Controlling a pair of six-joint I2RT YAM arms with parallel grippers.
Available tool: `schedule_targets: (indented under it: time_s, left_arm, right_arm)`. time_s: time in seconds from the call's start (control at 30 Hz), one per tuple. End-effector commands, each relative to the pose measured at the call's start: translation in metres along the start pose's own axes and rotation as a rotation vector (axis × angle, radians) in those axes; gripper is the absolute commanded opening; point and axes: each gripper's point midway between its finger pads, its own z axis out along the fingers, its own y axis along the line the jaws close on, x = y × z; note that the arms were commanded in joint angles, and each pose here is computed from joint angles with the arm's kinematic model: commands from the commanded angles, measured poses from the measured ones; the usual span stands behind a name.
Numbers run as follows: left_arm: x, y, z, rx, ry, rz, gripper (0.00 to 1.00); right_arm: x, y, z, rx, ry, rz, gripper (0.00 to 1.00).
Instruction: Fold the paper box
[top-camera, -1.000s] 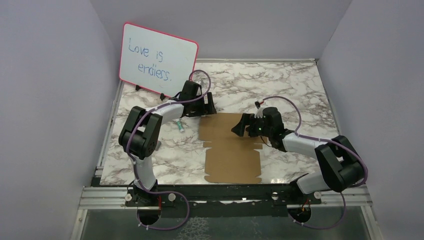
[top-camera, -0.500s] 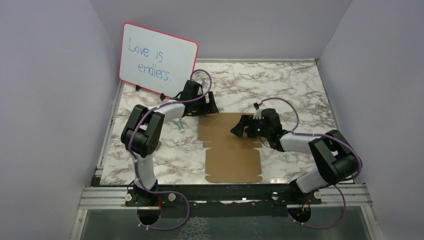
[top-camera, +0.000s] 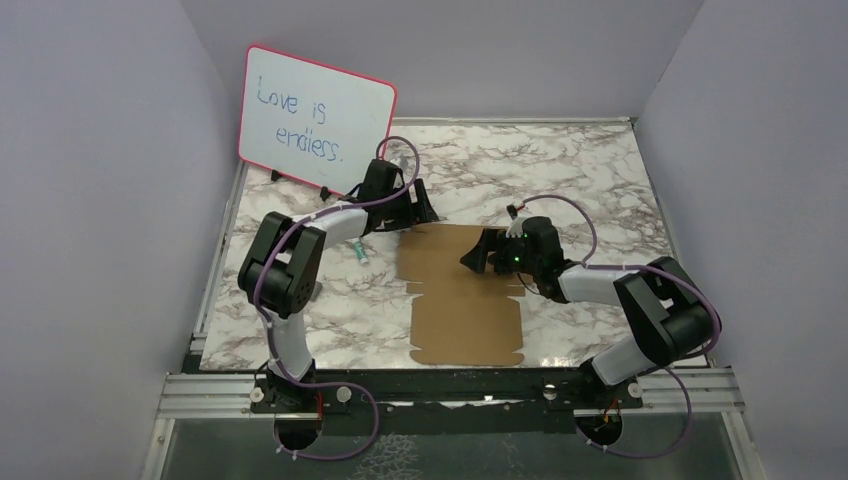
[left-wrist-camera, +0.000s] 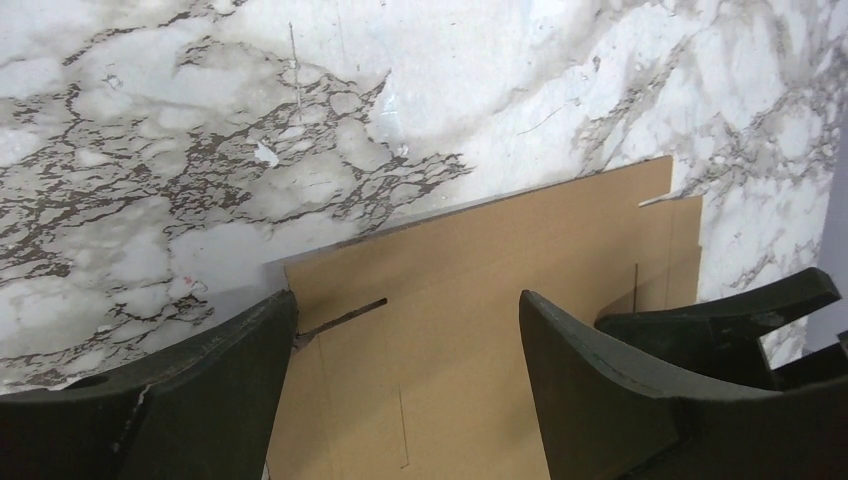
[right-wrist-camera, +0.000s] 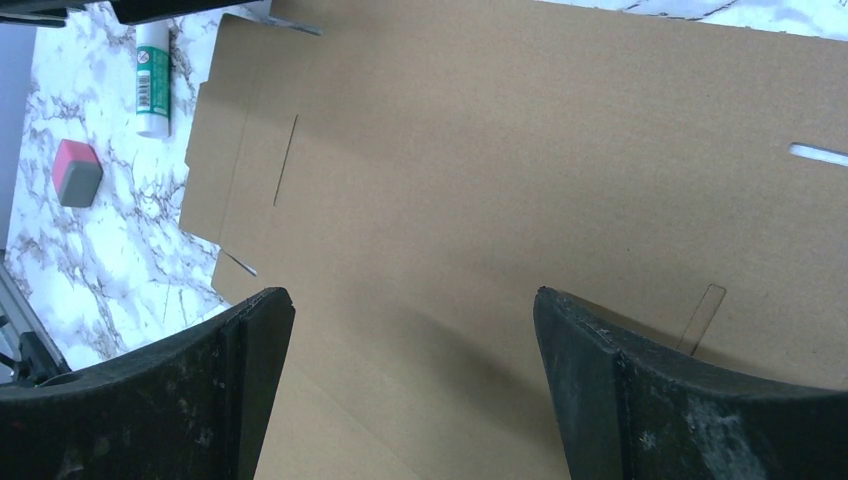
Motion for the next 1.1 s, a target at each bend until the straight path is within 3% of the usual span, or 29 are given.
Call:
schedule_targets:
  time_s: [0.0,0.37,0.73,1.07]
  left_arm:
    - [-0.010,-0.045,-0.022,0.137,-0.028,-0.002,0.81]
    - [-0.006,-0.041,-0.026,0.109,-0.033,0.015,0.81]
    - [-0.010,-0.011,-0.019,0.023,-0.019,0.018,0.82]
    - [-0.008,0.003,-0.007,-0.011,0.015,0.007,0.82]
  right_arm:
    - [0.023,-0.009,0.002,0.030,0.063,0.025,0.96]
    - [0.021,-0.009,0.003,0.034,0.061,0.037,0.96]
    - [-0.044,0.029,0.001,-0.046,-0.053,-0.030,0.96]
    - [-0.047,0.036,0.029,-0.098,-0.029,-0.009,0.95]
